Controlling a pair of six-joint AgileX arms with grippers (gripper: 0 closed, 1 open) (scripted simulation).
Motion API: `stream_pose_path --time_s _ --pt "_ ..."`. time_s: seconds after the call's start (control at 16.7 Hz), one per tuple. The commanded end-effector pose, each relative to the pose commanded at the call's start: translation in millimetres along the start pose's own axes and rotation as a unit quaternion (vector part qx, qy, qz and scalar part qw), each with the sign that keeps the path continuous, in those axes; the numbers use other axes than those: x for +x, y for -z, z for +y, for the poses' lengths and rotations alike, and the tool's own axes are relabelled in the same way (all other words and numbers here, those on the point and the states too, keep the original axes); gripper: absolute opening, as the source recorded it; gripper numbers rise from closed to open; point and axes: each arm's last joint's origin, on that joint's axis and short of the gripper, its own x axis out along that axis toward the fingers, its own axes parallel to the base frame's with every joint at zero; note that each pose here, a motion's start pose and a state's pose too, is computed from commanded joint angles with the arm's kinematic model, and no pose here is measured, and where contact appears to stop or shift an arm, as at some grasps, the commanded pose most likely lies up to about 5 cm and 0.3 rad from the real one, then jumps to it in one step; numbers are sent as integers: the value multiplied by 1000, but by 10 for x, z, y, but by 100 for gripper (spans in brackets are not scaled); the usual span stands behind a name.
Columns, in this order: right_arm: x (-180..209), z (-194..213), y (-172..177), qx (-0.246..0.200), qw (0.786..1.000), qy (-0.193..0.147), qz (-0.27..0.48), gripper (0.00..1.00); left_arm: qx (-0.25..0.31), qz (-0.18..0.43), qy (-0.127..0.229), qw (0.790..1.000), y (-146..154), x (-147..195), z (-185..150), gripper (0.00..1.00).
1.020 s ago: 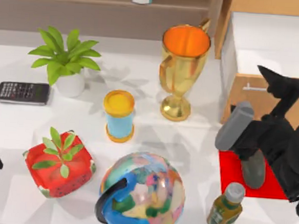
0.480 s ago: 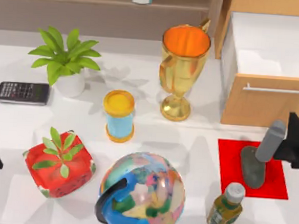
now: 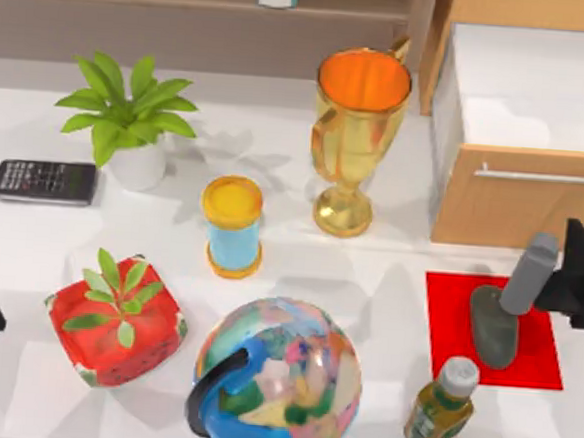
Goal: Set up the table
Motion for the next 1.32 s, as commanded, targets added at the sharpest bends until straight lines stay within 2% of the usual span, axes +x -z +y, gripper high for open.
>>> stream_pose_path --time_s 0.24,0.48,1.26,1.32 --pt "182 -4 7 0 1000 0 1 100 0 0 0 1000 0 0 0 100" --pt "204 -5 9 0 1000 0 1 100 0 0 0 1000 0 0 0 100" --pt "204 -5 9 0 1000 0 1 2 0 0 0 1000 0 0 0 100" --pt "204 -5 9 0 1000 0 1 0 0 0 0 1000 0 0 0 100"
